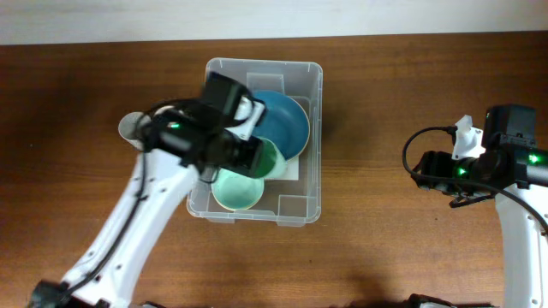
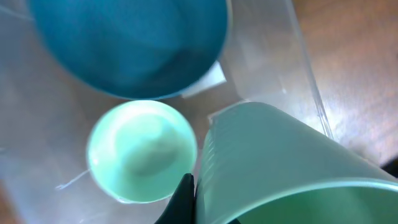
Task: Pack container
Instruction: 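Carry the mint green cup into the container's front right corner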
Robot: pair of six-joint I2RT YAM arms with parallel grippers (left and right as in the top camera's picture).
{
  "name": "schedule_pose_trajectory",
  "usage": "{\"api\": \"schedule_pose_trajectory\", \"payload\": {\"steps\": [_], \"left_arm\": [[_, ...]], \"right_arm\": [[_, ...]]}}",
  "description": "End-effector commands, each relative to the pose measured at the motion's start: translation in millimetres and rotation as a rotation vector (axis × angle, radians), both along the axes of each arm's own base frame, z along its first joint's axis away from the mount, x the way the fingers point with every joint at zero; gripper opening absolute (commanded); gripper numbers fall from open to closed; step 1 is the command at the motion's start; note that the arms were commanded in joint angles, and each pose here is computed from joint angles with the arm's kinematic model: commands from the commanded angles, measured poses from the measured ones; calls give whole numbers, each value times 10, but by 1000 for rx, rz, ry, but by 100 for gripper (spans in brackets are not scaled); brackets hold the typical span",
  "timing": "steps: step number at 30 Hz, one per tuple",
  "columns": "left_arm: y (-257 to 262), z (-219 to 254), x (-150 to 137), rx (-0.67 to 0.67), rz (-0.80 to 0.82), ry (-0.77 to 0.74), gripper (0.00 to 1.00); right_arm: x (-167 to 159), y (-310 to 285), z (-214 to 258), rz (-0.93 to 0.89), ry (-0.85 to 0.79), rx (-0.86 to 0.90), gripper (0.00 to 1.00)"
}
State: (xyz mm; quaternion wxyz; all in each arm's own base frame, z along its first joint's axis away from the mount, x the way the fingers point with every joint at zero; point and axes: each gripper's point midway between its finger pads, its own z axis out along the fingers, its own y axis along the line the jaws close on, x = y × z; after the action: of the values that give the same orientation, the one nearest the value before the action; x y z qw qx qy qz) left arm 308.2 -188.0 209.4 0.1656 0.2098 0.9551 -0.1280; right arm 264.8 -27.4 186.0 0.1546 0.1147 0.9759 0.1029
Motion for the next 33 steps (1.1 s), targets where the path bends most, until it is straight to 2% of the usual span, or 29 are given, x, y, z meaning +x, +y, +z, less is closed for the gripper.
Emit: {"api": "schedule_pose_trajectory", "payload": {"steps": [1,13,20,21,23,24,29,33], "left_arm": [[-272,-283,-93,36,-94,75,1],[-460,-1188,-135,153,-139,296,1],[-453,-1403,-146,181,-138,346,2],[-454,-1393,-142,180,-139,344,7],[-440,-1395,-130,189,-136,338,30],[-421,-1397,-118,200,-134,331,36],[-416,-1328,-63,209,-130,311,38],[-298,-952,127,292,-103,221,39]], "right_arm": [[-20,15,-30,-6,13,14,70],[-26,18,-32,-5,16,15,70],[-26,18,-32,-5,16,15,70],[-26,18,-32,-5,16,15,70],[-27,17,-32,-6,17,15,70],[-27,17,-32,-6,17,15,70],[-28,18,-32,-5,17,15,70],[-27,17,-32,-5,16,15,70]]}}
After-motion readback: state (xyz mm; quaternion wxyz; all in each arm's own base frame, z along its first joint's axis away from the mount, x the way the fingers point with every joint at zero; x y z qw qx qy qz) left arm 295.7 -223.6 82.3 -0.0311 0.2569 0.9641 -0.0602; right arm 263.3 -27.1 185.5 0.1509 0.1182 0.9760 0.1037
